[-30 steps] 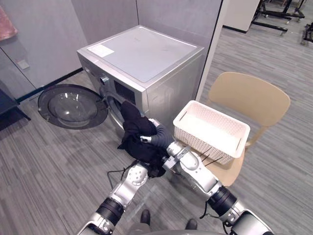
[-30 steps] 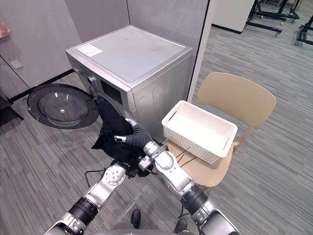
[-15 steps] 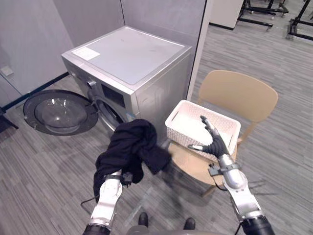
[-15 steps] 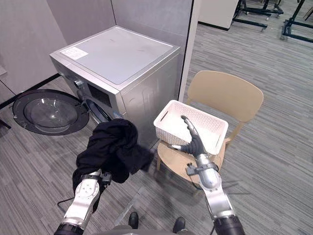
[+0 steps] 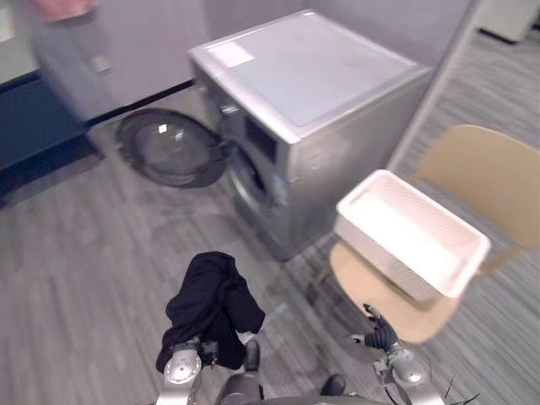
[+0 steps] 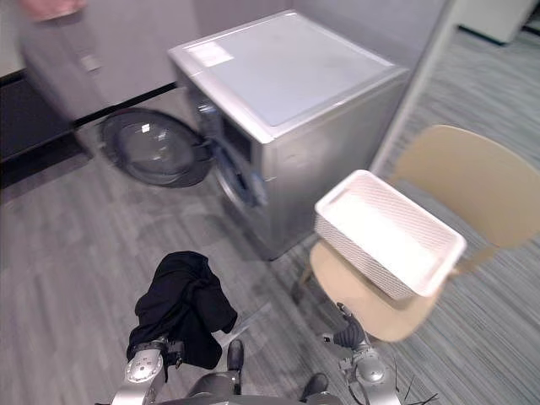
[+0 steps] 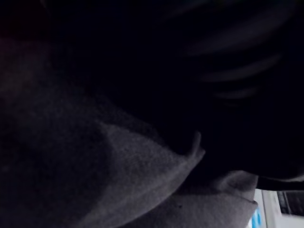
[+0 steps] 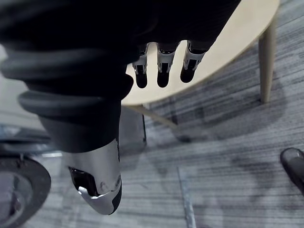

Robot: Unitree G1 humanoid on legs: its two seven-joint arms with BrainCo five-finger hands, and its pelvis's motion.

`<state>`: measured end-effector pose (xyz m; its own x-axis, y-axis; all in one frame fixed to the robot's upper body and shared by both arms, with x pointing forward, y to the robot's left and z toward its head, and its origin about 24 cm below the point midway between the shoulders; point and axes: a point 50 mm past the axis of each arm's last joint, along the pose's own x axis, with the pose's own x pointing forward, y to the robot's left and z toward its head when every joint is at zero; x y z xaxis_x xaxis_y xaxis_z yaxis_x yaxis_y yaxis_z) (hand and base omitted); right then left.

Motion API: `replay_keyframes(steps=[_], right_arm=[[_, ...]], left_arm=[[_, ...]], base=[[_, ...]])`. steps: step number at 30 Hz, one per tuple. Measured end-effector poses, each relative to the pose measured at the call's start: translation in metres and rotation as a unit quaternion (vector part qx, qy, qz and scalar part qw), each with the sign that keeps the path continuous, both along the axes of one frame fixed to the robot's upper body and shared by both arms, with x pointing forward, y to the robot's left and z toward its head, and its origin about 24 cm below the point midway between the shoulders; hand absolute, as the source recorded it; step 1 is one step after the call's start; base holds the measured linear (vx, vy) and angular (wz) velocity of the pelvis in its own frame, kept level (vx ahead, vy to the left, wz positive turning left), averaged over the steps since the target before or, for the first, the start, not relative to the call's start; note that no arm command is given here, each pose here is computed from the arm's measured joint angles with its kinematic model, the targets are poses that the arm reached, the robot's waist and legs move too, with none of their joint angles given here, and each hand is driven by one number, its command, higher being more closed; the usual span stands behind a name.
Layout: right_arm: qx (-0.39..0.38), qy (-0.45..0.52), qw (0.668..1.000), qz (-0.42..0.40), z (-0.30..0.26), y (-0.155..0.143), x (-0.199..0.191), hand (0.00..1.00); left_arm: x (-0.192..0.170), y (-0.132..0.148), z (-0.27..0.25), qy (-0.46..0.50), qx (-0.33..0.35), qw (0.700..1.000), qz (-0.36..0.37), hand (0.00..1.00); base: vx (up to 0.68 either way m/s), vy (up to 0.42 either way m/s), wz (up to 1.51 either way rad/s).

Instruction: Pick up the laundry basket with both hands and put the clothes into the washing machine.

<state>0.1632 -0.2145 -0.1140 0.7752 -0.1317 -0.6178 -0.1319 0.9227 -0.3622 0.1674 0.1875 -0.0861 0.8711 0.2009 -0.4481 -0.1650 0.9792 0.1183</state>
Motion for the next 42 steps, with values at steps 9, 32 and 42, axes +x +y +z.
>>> replay_keyframes(steps=[9, 32, 42], right_arm=[[0.029, -0.002, 1.0, -0.005, -0.002, 0.026, 0.017, 0.0], [0.017, -0.037, 0.999, 0.007, 0.01, 0.031, 0.037, 0.0], [0.018, -0.015, 1.0, -0.004, 0.0, 0.034, 0.016, 0.0]], left_arm=[[-0.03, 0.003, -0.028, 0.089, -0.001, 0.996, -0.005, 1.0], [0.01, -0.033, -0.016, 0.047, -0.003, 0.995, -0.083, 1.0], [0.03, -0.049, -0.005, 0.016, 0.017, 0.989, -0.145, 1.0]], base=[[0.21, 0.167, 0.77], [0.43, -0.05, 0.26], [0.2, 0.23, -1.04]])
